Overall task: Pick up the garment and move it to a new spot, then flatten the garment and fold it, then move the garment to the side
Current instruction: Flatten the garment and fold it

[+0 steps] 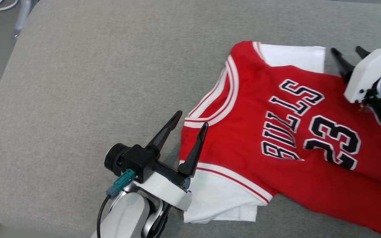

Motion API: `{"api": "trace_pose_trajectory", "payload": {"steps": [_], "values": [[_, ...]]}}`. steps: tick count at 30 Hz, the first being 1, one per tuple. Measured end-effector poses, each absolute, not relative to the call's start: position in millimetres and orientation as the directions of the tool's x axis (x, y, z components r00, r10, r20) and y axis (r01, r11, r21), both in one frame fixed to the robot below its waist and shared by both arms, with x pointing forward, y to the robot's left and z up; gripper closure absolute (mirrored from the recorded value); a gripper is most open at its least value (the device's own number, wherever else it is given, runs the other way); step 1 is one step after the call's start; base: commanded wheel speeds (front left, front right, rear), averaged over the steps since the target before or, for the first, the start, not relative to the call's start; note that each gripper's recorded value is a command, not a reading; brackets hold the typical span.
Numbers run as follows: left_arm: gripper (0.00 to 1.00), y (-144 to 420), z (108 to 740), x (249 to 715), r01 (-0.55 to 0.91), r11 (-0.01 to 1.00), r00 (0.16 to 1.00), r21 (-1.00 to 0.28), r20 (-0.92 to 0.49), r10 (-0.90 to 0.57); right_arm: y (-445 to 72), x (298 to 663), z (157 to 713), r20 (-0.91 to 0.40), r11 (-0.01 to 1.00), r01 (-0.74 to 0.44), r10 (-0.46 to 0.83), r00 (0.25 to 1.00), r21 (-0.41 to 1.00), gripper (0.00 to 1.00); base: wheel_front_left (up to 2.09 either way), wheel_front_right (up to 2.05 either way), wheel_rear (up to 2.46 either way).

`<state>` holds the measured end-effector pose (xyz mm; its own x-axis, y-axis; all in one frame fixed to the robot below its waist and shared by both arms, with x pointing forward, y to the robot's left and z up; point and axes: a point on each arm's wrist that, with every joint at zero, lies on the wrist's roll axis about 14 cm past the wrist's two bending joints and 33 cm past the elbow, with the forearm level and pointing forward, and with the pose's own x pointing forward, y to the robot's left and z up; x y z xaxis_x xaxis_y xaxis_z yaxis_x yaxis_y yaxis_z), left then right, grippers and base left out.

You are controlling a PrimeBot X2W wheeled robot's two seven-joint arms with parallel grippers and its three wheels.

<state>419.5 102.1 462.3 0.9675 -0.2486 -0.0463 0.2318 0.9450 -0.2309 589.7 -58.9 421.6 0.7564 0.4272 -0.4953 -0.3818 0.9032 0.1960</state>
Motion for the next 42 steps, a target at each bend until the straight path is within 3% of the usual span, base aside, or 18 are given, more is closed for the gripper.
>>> {"api": "trace_pose_trajectory", "payload": {"steps": [11, 12, 13, 20, 30, 38, 42], "values": [[0.0, 127.9, 450.1, 412.5, 0.129, 0.962, 0.983, -0.241, -0.098, -0.156, -27.1, 599.0, 372.5, -0.63, 0.874, -0.412, 0.475, 0.614, 0.258, 0.0, 0.0, 0.0, 0.0], [0.0, 129.4, 449.3, 412.0, 0.122, 0.962, 0.983, -0.242, -0.102, -0.15, -25.6, 600.6, 372.0, -0.634, 0.871, -0.419, 0.478, 0.607, 0.256, 0.04, 0.0, 0.0, 0.0], [0.0, 130.9, 448.8, 411.5, 0.116, 0.963, 0.984, -0.242, -0.104, -0.145, -25.3, 601.7, 370.7, -0.638, 0.87, -0.426, 0.479, 0.603, 0.249, 1.0, 0.0, 0.0, 0.0], [0.0, 134.8, 447.5, 409.2, 0.094, 0.962, 0.985, -0.256, -0.113, -0.127, -21.7, 620.8, 380.0, -0.589, 0.857, -0.487, 0.485, 0.647, 0.17, 1.0, 0.0, 0.0, 0.0], [0.0, 139.9, 449.2, 408.1, 0.069, 0.959, 0.987, -0.273, -0.119, -0.105, 15.5, 701.0, 488.2, -0.245, 0.824, -0.563, 0.535, 0.808, -0.056, 1.0, 0.0, 0.0, 0.0], [0.0, 150.4, 451.5, 400.8, 0.021, 0.959, 0.99, -0.282, -0.13, -0.06, 67.7, 722.2, 557.3, -0.011, 0.777, -0.595, 0.606, 0.795, -0.205, 1.0, 0.0, 0.0, 0.0], [0.0, 156.4, 452.5, 397.1, -0.005, 0.96, 0.99, -0.281, -0.135, -0.034, 81.7, 727.7, 568.6, 0.016, 0.775, -0.592, 0.61, 0.793, -0.22, 1.0, 0.0, 0.0, 0.0]]}}
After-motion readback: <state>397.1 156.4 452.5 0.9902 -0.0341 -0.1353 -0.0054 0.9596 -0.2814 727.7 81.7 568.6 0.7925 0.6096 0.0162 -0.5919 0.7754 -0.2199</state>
